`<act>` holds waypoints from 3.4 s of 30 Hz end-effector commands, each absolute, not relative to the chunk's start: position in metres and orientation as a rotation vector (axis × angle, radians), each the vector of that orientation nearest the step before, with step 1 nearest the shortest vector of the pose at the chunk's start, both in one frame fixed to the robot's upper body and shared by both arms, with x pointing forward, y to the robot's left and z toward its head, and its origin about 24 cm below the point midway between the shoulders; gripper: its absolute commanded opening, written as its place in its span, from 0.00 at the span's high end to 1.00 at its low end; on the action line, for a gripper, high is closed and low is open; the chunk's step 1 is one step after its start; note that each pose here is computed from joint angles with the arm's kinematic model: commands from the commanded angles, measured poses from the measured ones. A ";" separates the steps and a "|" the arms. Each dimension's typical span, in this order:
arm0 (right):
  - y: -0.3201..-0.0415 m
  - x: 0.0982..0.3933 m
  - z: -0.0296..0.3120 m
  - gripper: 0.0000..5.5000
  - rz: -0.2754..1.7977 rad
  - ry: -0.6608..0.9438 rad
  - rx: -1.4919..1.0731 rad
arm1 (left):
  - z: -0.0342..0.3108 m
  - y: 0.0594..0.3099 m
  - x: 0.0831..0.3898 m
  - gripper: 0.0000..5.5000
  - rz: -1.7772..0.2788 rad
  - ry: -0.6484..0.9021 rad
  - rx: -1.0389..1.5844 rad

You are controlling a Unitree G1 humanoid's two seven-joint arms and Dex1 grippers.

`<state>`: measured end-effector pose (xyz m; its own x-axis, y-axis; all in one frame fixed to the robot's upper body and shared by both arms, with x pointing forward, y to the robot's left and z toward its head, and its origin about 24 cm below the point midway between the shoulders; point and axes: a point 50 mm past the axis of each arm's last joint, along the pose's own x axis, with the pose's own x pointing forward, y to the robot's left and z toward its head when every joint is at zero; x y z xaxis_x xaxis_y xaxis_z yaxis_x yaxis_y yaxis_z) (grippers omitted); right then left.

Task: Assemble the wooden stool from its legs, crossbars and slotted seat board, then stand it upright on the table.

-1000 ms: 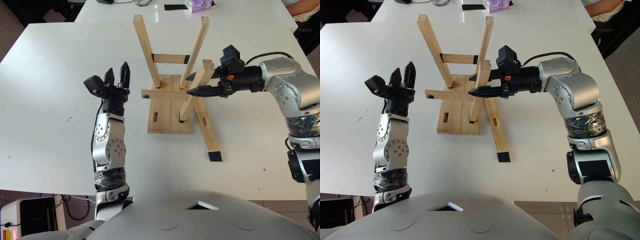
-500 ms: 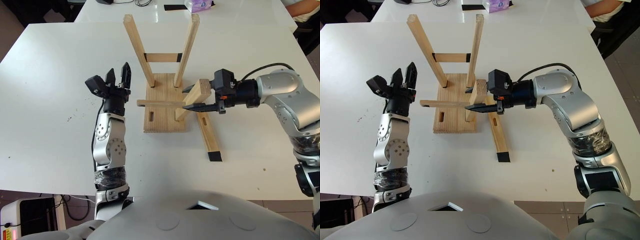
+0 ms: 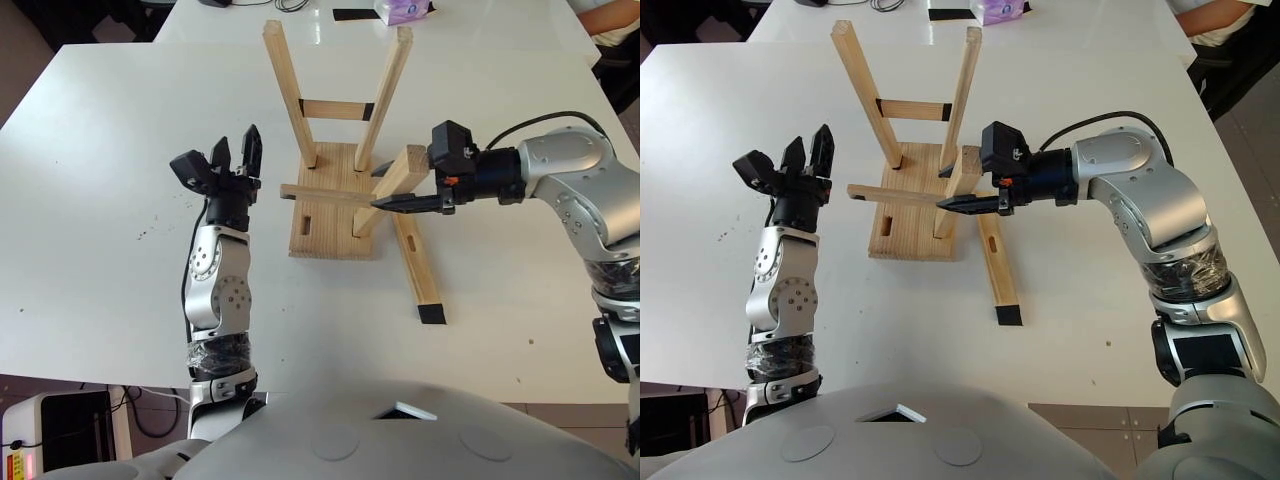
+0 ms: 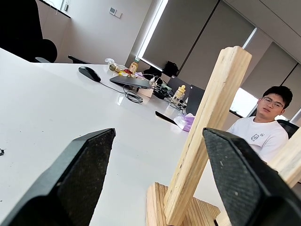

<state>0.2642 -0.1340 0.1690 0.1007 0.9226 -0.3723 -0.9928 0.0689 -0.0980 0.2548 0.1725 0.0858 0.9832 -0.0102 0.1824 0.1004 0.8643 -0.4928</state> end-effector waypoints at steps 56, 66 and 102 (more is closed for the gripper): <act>-0.153 0.158 0.061 0.42 0.465 0.730 -0.101 | 0.062 0.232 0.230 0.37 0.219 -0.001 -0.492; -0.171 0.142 0.037 0.42 0.454 0.840 -0.234 | 0.056 0.225 0.221 0.37 0.228 0.021 -0.506; -0.156 0.312 0.282 0.62 0.930 -0.386 0.603 | 0.261 0.172 0.295 0.37 -0.587 -0.523 -0.631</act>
<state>0.3276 -0.1769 0.2495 0.7346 0.4623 0.4965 -0.6765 0.5552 0.4838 0.2967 0.1840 0.2452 0.7902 -0.2492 0.5599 0.5345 0.7272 -0.4307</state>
